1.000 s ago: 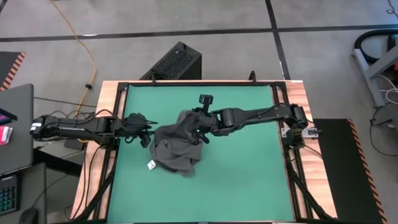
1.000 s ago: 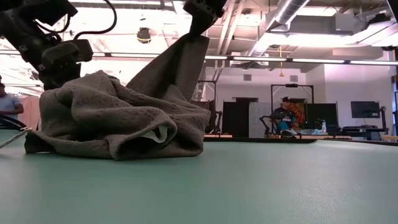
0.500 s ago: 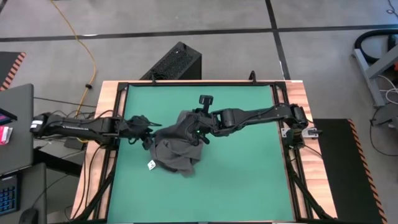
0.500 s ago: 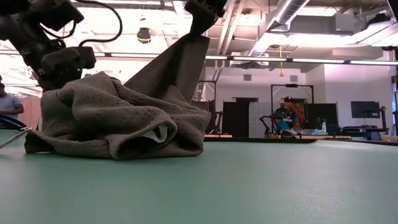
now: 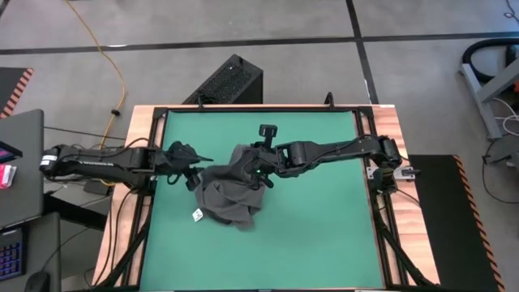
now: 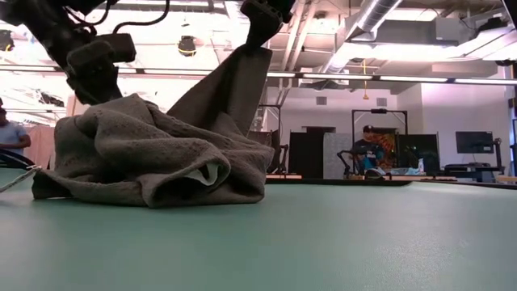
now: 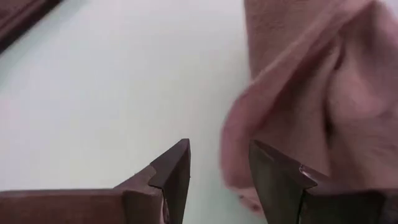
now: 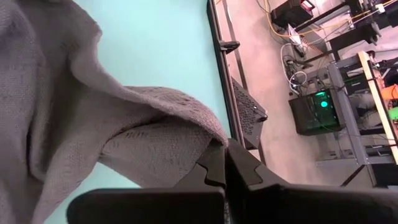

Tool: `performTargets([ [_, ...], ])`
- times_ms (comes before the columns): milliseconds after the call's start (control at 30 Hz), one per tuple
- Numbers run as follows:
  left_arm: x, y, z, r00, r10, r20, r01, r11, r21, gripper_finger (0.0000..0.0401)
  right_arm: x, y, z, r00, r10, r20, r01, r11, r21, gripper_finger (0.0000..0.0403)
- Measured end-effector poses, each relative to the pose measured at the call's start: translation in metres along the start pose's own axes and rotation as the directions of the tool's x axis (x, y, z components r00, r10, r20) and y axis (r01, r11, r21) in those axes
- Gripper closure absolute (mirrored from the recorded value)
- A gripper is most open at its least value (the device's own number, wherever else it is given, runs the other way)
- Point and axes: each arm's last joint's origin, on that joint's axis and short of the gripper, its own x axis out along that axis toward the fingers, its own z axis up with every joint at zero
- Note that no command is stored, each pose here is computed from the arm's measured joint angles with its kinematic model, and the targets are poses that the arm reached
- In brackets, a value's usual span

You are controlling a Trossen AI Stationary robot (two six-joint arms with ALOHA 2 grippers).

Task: Roll towel
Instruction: Roll the gray towel

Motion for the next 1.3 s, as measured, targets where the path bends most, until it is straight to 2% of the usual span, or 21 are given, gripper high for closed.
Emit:
performTargets([
  [200, 0.014, -0.002, -0.006, 0.998, 0.056, -0.038, -0.054, 0.997, 0.062, 0.025, 0.0, 0.0, 0.0, 1.0, 0.002, -0.003, -0.002, 1.0, -0.004, 0.0392],
  [367, 0.031, -0.006, -0.012, 0.994, 0.064, -0.09, -0.052, 0.99, 0.127, 0.025, 0.0, 0.001, -0.002, 1.0, 0.014, -0.012, -0.014, 1.0, -0.014, 0.0392],
  [500, 0.04, -0.01, -0.015, 0.99, 0.046, -0.132, -0.032, 0.994, 0.107, 0.025, 0.0, 0.002, -0.002, 0.999, 0.036, -0.01, -0.036, 0.999, -0.015, 0.0392],
  [700, 0.049, -0.01, -0.017, 0.982, 0.081, -0.173, -0.066, 0.993, 0.096, 0.0252, 0.0, 0.002, -0.002, 0.999, 0.037, -0.01, -0.038, 0.999, -0.016, 0.0392],
  [800, 0.054, -0.008, -0.018, 0.977, 0.053, -0.207, -0.044, 0.998, 0.05, 0.0279, 0.0, 0.002, -0.002, 0.999, 0.038, -0.012, -0.039, 0.999, -0.018, 0.0392],
  [900, 0.057, -0.008, -0.017, 0.973, -0.004, -0.232, 0.008, 1.0, 0.017, 0.035, -0.001, 0.003, -0.002, 0.999, 0.039, -0.009, -0.039, 0.999, -0.019, 0.0392],
  [967, 0.057, -0.011, -0.014, 0.974, -0.068, -0.215, 0.067, 0.998, -0.01, 0.0386, -0.001, 0.003, -0.001, 1.0, 0.026, -0.009, -0.026, 1.0, -0.006, 0.0392],
  [1100, 0.047, -0.016, 0.001, 0.978, -0.132, -0.159, 0.129, 0.991, -0.03, 0.0399, -0.001, 0.001, -0.002, 0.999, -0.032, -0.022, 0.033, 0.999, 0.028, 0.0392],
  [1200, 0.027, -0.019, 0.024, 0.988, -0.118, -0.099, 0.12, 0.993, 0.014, 0.04, -0.001, -0.003, -0.003, 0.99, -0.135, -0.045, 0.136, 0.99, 0.023, 0.0392],
  [1300, -0.004, -0.018, 0.05, 0.998, -0.038, -0.041, 0.041, 0.996, 0.085, 0.0401, -0.001, -0.01, -0.005, 0.966, -0.248, -0.068, 0.249, 0.968, 0.004, 0.0392],
])
